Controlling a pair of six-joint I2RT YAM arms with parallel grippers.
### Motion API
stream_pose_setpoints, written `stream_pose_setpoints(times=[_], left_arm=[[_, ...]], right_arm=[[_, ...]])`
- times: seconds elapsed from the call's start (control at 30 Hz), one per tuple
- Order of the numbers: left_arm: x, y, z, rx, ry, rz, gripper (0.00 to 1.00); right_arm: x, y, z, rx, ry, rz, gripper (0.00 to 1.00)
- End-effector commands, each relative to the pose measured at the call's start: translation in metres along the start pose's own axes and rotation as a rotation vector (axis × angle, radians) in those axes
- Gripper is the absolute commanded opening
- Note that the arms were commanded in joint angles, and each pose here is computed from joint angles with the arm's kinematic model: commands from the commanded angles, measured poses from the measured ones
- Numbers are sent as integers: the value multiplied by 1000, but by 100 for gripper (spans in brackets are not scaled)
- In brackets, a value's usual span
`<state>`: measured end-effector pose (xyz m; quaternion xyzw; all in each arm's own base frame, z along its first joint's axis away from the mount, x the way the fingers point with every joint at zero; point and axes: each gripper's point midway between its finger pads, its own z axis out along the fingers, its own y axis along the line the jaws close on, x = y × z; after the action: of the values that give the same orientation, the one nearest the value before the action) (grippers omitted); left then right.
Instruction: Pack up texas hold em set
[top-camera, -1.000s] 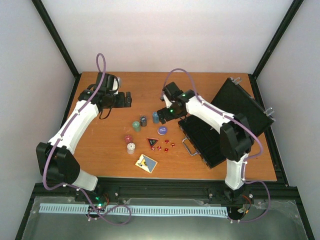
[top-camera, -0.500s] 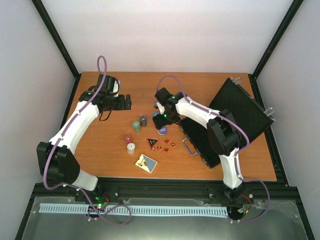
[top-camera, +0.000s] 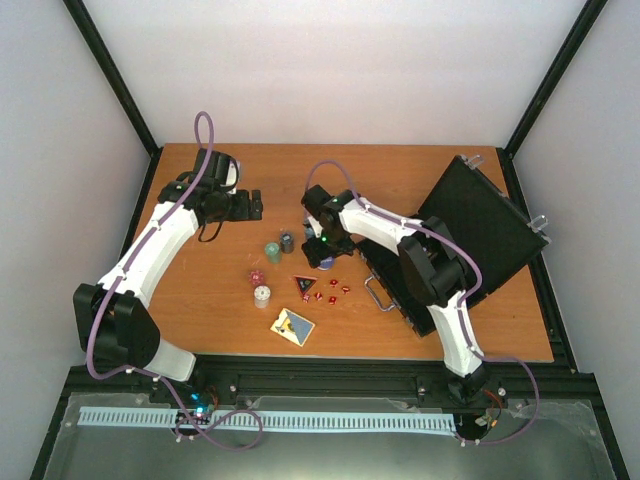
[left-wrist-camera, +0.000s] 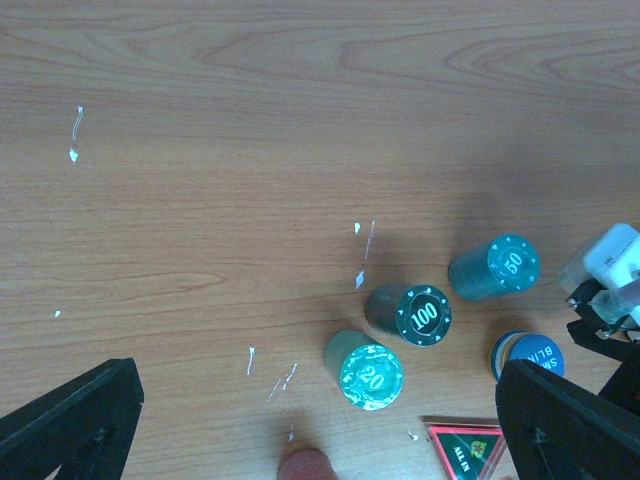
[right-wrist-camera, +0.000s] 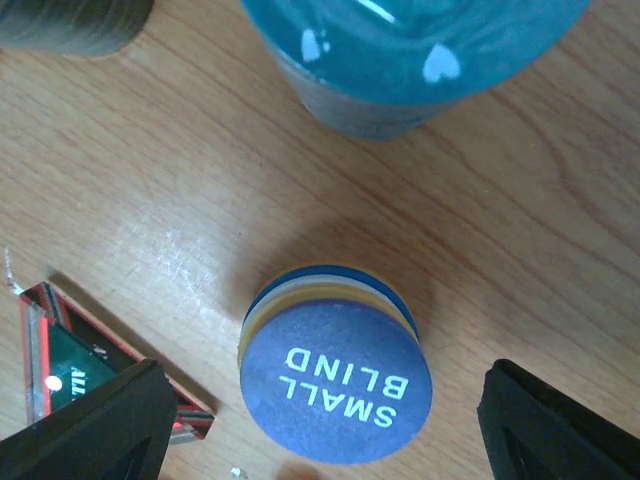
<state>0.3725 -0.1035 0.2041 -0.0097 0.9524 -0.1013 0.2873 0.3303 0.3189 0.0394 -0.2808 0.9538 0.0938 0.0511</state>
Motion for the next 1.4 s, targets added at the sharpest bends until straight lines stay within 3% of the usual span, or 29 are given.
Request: stream_pose_setpoints(times=[0.0, 1.37], left_arm=[[2, 0, 1, -3, 15, -2, 100], [10, -2, 7, 14, 36, -2, 100]], right_arm=[[-2, 2, 3, 13, 12, 0, 84], [22, 0, 41, 131, 121, -51, 69]])
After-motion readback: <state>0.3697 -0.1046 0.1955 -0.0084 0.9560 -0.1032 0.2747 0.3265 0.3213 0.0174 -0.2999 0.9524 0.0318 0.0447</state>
